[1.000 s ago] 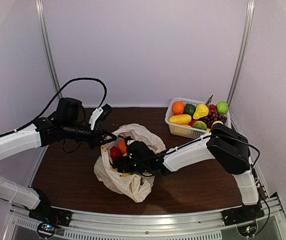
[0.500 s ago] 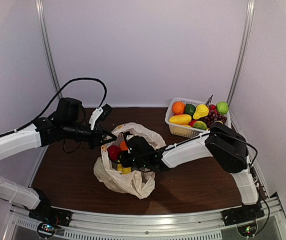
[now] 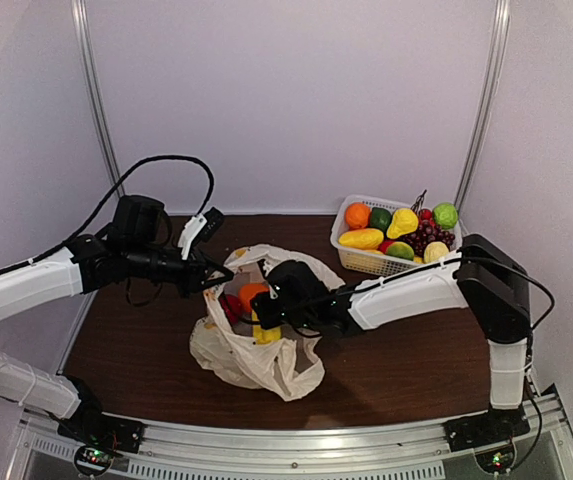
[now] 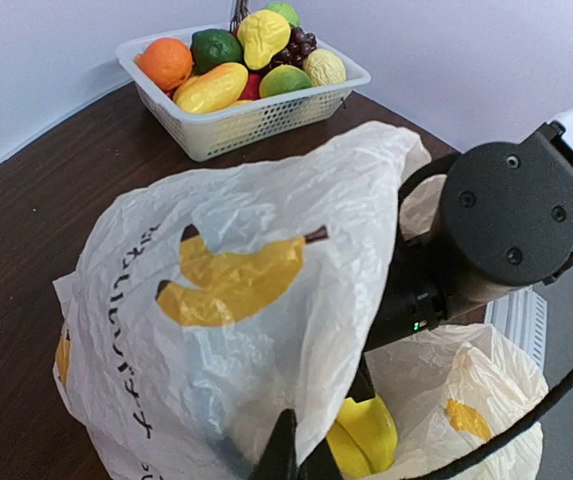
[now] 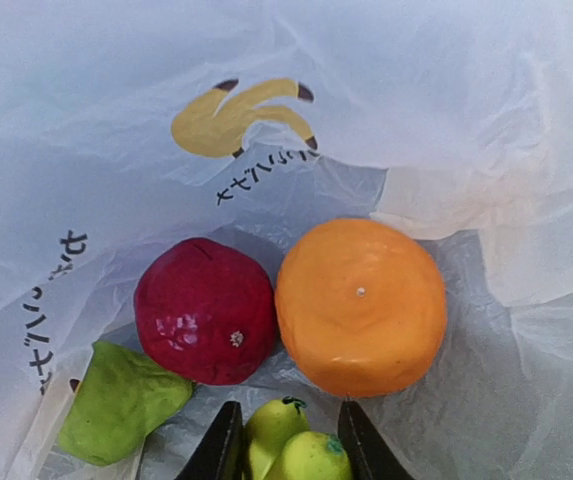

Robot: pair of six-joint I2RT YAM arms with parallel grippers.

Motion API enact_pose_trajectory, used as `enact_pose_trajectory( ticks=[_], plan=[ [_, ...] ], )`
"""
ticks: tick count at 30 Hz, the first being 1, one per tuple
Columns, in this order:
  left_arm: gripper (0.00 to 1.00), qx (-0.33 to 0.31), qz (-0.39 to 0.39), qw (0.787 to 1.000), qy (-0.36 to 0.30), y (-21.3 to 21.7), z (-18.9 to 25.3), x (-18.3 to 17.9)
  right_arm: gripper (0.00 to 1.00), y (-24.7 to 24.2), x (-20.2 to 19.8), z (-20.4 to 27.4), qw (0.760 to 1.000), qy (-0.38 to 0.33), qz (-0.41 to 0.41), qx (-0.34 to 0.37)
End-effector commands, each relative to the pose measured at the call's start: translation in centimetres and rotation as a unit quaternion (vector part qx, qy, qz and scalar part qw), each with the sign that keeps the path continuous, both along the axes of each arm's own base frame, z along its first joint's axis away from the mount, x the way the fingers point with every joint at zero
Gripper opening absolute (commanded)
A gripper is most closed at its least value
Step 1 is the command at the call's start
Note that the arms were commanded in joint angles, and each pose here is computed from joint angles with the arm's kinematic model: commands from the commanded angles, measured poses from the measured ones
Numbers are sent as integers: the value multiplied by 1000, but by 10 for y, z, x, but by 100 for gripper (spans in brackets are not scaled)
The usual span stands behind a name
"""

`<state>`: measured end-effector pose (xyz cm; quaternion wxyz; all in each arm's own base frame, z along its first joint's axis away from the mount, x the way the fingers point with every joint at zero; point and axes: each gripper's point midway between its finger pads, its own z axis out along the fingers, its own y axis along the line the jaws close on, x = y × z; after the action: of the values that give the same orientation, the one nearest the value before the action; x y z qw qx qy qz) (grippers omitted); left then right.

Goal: Untie the knot of the plastic bag and take out the fruit
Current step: Pick up the fake fruit from the takeout bag.

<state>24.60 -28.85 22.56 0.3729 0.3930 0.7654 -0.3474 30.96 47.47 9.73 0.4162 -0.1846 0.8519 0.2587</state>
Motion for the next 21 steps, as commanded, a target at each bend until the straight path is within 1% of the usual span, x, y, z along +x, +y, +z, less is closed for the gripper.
enact_pose_trajectory(
  ticks=[1,5,8,16,21],
  plan=[
    [0,1,14,1000,-17,1,5,6,12,-19,-2,33,997,-70,-4,-38],
    [0,8,21,1000,-14,2,2,9,12,-34,-10,44,990,-111,-7,-90],
    [0,8,21,1000,-12,1,1,9,12,-40,-20,54,986,-130,2,-107],
    [0,12,27,1000,-10,2,-2,12,14,-42,-60,87,981,-166,45,-89],
    [0,14,31,999,-8,2,-3,13,14,-30,-90,96,972,-191,87,-106]
  ],
)
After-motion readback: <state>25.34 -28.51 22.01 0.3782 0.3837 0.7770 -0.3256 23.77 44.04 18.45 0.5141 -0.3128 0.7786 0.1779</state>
